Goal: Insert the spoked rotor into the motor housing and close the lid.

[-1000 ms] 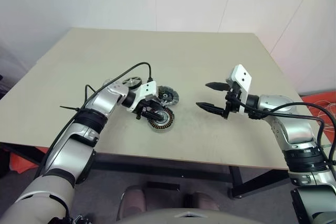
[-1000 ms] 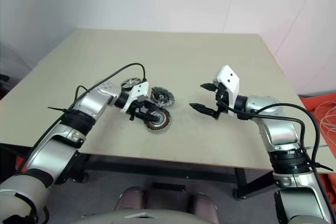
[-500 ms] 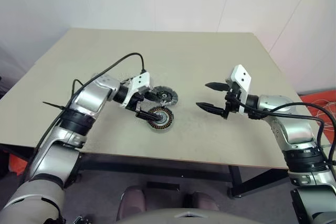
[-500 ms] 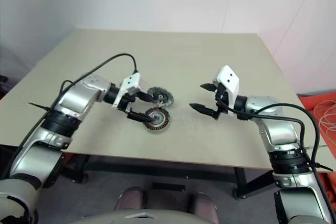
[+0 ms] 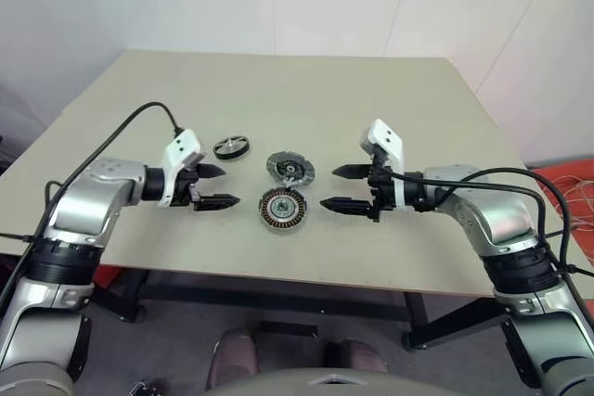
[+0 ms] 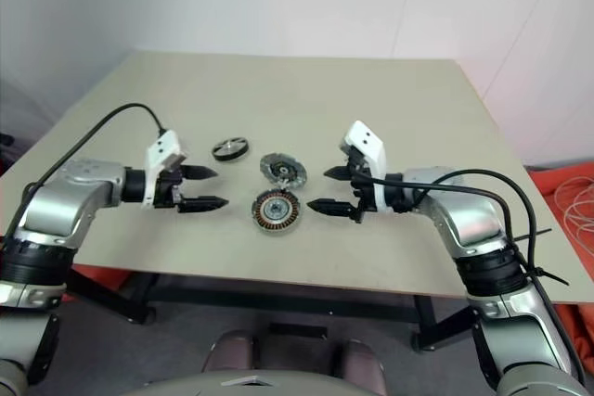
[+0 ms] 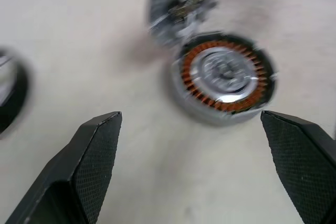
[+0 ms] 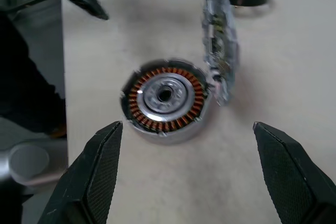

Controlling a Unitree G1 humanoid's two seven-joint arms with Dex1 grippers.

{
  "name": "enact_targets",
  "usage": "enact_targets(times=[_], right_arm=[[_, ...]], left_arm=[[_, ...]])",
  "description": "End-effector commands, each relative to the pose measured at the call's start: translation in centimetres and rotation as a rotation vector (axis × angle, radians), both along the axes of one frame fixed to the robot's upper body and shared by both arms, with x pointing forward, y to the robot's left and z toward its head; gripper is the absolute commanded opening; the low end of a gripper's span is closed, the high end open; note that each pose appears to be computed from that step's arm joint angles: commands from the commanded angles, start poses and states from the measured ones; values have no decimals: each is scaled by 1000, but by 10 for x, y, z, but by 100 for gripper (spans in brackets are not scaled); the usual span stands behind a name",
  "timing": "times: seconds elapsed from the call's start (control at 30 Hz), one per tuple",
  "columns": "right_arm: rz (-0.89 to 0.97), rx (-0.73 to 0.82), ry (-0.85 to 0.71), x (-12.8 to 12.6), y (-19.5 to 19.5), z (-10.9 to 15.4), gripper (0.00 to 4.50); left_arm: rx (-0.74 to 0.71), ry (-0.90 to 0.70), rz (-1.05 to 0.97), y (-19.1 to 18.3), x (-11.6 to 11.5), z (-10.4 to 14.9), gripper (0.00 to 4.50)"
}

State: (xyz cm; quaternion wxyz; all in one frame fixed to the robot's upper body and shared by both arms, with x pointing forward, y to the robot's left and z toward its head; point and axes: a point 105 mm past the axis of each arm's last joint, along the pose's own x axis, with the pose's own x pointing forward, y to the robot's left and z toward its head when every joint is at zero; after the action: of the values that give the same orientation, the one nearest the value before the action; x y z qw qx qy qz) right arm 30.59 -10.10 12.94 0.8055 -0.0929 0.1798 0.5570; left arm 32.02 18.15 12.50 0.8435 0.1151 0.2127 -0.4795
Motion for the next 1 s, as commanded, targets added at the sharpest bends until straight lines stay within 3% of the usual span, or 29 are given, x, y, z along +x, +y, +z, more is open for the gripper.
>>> enact_targets(times=[0.03, 0.23, 0.33, 0.7, 1.0], right_arm=[[61, 23, -35, -2, 12, 15, 450], [141, 20, 8, -10, 23, 14, 450], [158, -1, 37, -11, 30, 9, 388], [119, -20, 77, 10, 63, -6, 3], [113, -53, 58, 20, 81, -27, 1]], left_arm=[[-11, -120, 79, 21, 4, 21, 449], [-14, -155, 108, 36, -3, 20, 449], [-10, -160, 111, 37, -4, 17, 450], [-29, -164, 92, 28, -4, 12, 450], [-27, -175, 76, 22, -1, 11, 450]])
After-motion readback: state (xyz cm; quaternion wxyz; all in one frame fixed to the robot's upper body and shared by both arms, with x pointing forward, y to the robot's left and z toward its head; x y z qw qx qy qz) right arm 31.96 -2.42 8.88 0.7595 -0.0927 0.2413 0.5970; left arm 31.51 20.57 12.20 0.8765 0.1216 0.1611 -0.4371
